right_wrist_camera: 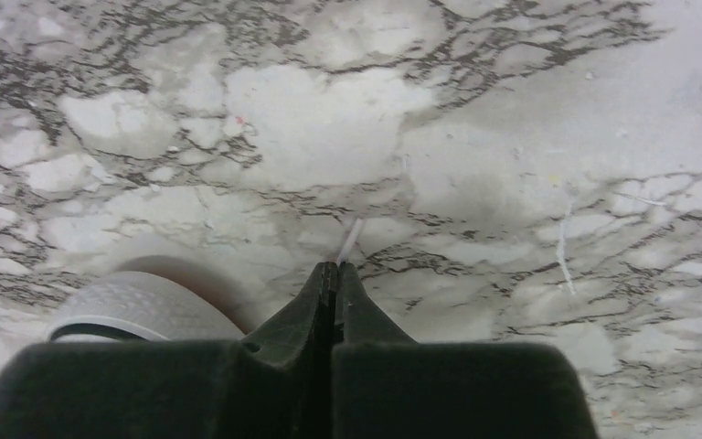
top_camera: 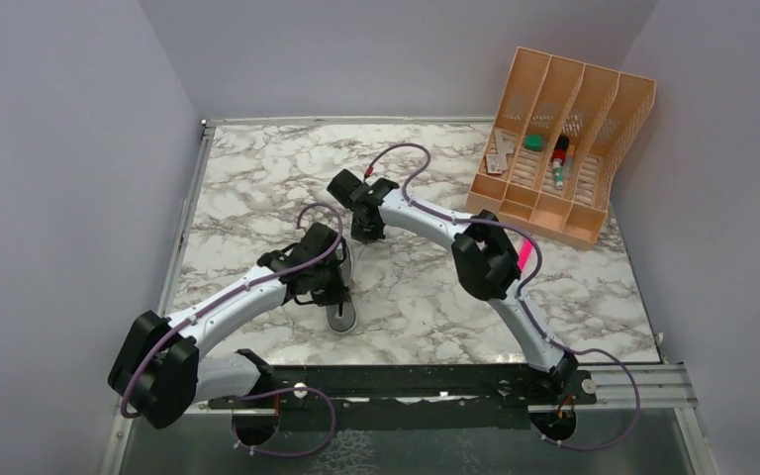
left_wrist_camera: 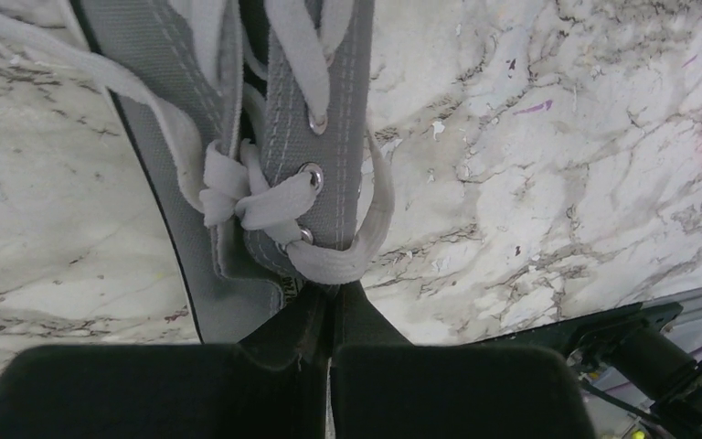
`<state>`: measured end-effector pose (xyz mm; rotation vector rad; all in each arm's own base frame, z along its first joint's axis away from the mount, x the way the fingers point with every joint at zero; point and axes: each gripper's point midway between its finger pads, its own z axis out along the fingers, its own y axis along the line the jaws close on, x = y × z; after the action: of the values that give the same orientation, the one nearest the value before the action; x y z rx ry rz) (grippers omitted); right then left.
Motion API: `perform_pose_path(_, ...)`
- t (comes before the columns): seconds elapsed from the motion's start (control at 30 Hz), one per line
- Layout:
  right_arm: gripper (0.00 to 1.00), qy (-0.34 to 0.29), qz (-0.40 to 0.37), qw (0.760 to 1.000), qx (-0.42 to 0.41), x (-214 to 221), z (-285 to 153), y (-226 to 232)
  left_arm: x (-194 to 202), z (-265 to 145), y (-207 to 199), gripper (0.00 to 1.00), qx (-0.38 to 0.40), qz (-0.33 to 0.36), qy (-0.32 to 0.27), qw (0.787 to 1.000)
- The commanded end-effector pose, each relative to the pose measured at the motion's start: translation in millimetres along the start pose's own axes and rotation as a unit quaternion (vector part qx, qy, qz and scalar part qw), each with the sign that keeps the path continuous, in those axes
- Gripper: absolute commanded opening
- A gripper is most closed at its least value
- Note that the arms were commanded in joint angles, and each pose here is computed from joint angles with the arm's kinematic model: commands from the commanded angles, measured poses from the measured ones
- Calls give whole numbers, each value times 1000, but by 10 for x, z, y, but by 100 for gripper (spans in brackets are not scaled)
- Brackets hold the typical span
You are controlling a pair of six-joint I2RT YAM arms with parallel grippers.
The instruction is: Tie the shoes
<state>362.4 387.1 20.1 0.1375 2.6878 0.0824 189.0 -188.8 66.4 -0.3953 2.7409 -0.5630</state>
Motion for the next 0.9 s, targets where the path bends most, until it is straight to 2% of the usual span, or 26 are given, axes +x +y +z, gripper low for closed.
perform_pose_path(0.0, 1, 38, -14, 997, 68, 231, 155, -617, -142, 26, -348, 0, 59, 58, -11, 997)
perform_pose_path(0.07, 1, 24, 10, 999, 46, 62, -34, -847, -137, 73, -479, 0, 71, 81, 0, 994)
perform_pose_path(0.17, 1, -13, 40, 999, -29, -232, -381, -1237, -155, 154, -698, 0, 80, 116, 10, 990)
perform_pose_path(0.27, 1, -66, 31, 994, -82, -347, -756, -1550, -210, 265, -948, 0, 90, 140, 14, 986)
perform_pose_path(0.43, 1, -99, 44, 992, -64, -401, -990, -1970, -101, 480, -1344, 0, 112, 181, 38, 976)
perform_pose_path(0.53, 1, -98, 58, 992, -51, -404, -1027, -2169, 63, 556, -1497, 0, 122, 213, 59, 968)
perform_pose_path(0.77, 1, -115, 59, 990, -50, -543, -1235, -2327, 179, 450, -1275, 1, 109, 259, 69, 957)
perform_pose_path(0.8, 1, -117, 51, 990, -61, -554, -1277, -2291, 185, 407, -1197, 10, 104, 269, 66, 955)
perform_pose_path(0.87, 1, -118, 27, 988, -91, -569, -1335, -2196, 147, 278, -1068, 35, 93, 283, 52, 953)
